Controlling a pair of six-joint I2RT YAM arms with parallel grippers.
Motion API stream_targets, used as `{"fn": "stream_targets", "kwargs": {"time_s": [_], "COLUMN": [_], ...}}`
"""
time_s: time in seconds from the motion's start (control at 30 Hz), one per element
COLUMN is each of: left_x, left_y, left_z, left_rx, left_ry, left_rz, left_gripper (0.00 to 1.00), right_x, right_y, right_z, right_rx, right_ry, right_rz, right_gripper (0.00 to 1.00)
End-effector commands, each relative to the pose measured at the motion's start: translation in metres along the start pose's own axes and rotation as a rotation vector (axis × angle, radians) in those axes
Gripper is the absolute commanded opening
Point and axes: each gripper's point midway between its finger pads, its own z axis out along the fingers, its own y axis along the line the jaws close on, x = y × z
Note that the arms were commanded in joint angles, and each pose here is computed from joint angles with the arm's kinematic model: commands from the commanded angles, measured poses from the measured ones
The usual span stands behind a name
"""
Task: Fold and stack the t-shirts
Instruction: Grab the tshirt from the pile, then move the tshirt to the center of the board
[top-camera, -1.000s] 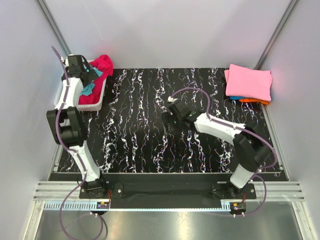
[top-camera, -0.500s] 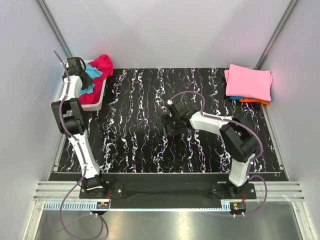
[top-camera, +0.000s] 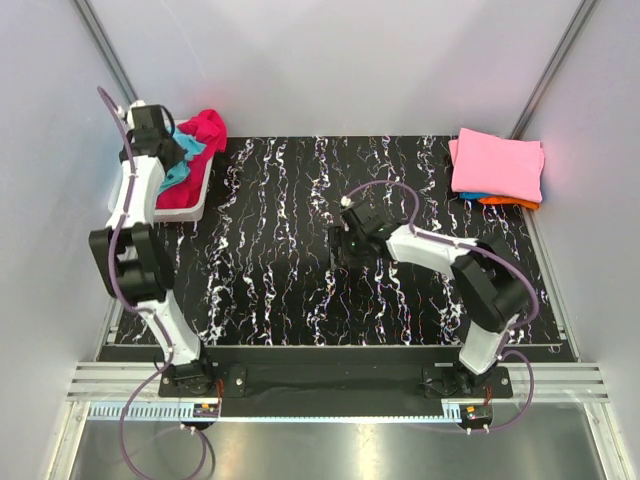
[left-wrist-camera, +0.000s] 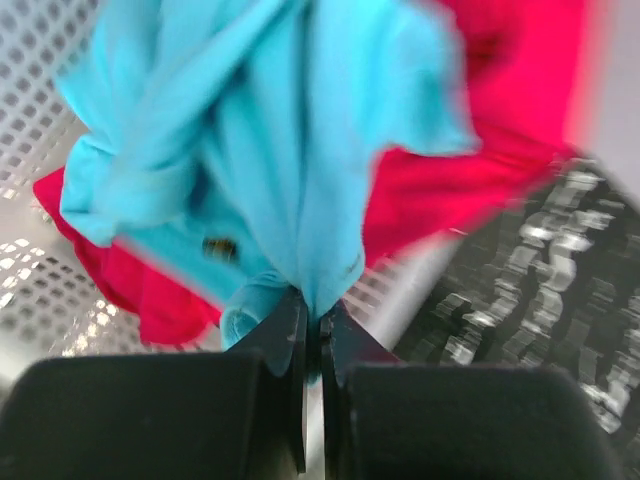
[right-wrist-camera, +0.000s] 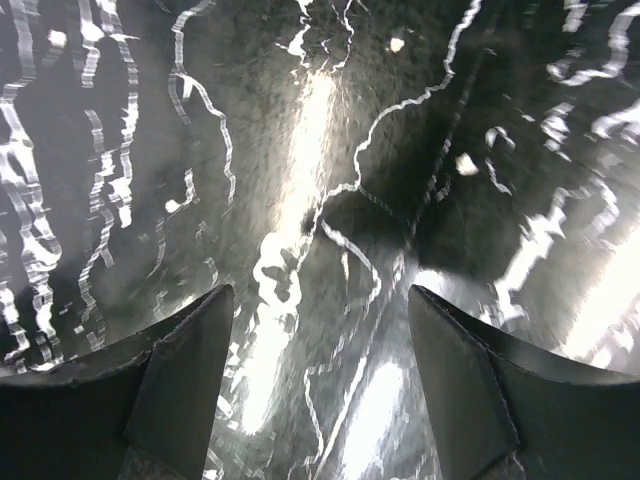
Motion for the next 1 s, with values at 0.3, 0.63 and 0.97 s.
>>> {"fn": "stream_targets", "kwargs": {"time_s": [0.3,0.63,0.97], "left_x": [0.050,0.178,0.283], "left_y": [-0.241,-0.255,-0.218], "left_z": [-0.316,-0.440,-0.345], "left_rx": [0.781,1.174,0.930], "left_ry": [-0.187,-0.024,0.187], "left_rz": [0.392,0.593,0.685], "left_gripper": [0.00,0.80,0.99], "right_x": [-0.064,-0.036,-0.031], "right_y": [-0.047,-0.090,-0.085], "right_z": [-0.175,-0.294,-0.294], "right_rx": [0.215,0.274,0.278], "right_ry": [-0.501,-0.763,-0.690], "right_rz": [0.180,0.292,0.248], "right_gripper": [0.77,0.78,0.78]}}
